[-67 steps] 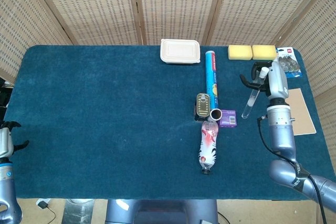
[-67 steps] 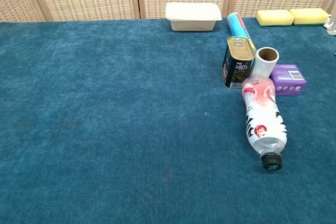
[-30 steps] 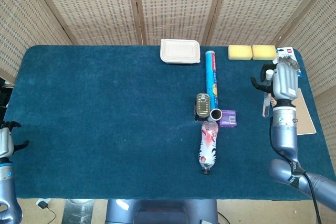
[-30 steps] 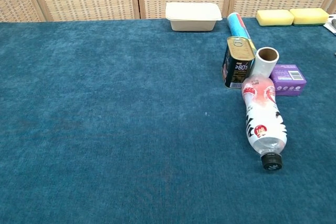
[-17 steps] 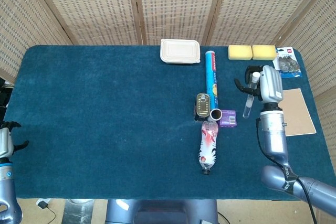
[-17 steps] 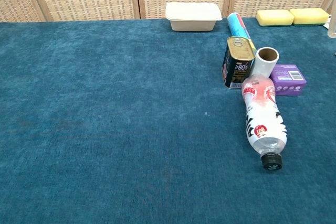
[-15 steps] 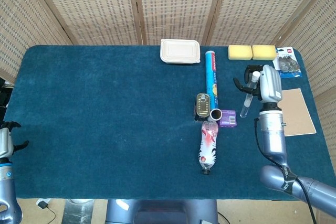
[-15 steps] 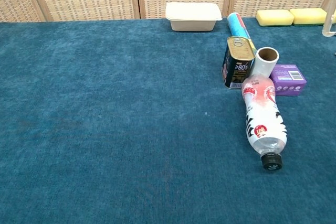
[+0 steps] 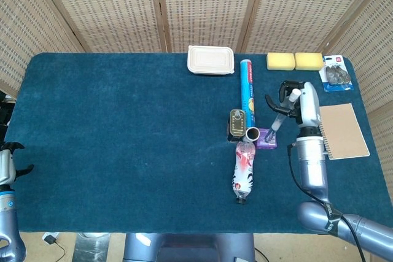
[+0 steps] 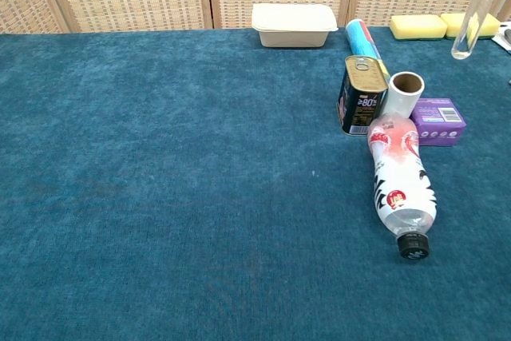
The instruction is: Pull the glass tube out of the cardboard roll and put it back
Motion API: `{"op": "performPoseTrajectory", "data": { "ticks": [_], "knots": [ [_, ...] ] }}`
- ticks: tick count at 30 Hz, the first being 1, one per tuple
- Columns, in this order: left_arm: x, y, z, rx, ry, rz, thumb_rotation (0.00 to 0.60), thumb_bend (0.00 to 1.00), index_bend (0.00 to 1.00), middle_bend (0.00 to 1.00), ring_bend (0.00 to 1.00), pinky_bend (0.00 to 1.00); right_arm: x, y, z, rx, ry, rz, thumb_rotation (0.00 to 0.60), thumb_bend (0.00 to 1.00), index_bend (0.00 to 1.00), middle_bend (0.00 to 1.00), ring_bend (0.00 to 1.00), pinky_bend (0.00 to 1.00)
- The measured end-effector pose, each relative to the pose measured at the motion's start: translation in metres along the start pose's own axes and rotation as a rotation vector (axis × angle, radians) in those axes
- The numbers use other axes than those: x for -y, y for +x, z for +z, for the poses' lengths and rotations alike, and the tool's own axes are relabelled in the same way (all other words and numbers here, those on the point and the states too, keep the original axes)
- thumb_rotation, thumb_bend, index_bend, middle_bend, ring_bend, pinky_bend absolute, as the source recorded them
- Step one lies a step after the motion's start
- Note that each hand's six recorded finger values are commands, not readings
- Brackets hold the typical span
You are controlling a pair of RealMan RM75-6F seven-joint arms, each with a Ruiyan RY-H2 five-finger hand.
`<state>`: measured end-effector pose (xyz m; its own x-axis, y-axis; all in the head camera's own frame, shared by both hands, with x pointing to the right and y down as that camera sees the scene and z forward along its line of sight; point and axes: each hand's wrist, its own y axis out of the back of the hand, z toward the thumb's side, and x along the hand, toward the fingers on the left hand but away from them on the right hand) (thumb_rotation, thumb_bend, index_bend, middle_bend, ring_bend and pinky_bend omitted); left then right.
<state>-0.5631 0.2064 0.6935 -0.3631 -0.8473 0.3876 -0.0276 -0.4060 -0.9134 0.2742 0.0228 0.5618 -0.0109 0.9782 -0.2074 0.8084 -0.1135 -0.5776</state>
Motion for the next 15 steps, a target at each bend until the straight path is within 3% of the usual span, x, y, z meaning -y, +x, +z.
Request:
{"op": "performPoseTrajectory", "data": {
  "ticks": [7, 15],
  "knots": [
    [0.0, 0.0, 0.0, 0.0, -0.001, 0.0, 0.599, 0.11, 0.4, 0.38, 0.2, 0.3, 0.017, 0.005, 0.004, -0.013, -0.051, 0.006, 0.6, 0.33, 0.8, 0.99, 0.98, 0.89],
    [0.0, 0.0, 0.0, -0.001, 0.0, 0.0, 0.6, 0.11, 0.4, 0.38, 0.2, 0.3, 0.022, 0.004, 0.01, -0.08, -0.116, -0.02, 0.6, 0.33, 0.8, 0.99, 0.98, 0.89]
  ]
}}
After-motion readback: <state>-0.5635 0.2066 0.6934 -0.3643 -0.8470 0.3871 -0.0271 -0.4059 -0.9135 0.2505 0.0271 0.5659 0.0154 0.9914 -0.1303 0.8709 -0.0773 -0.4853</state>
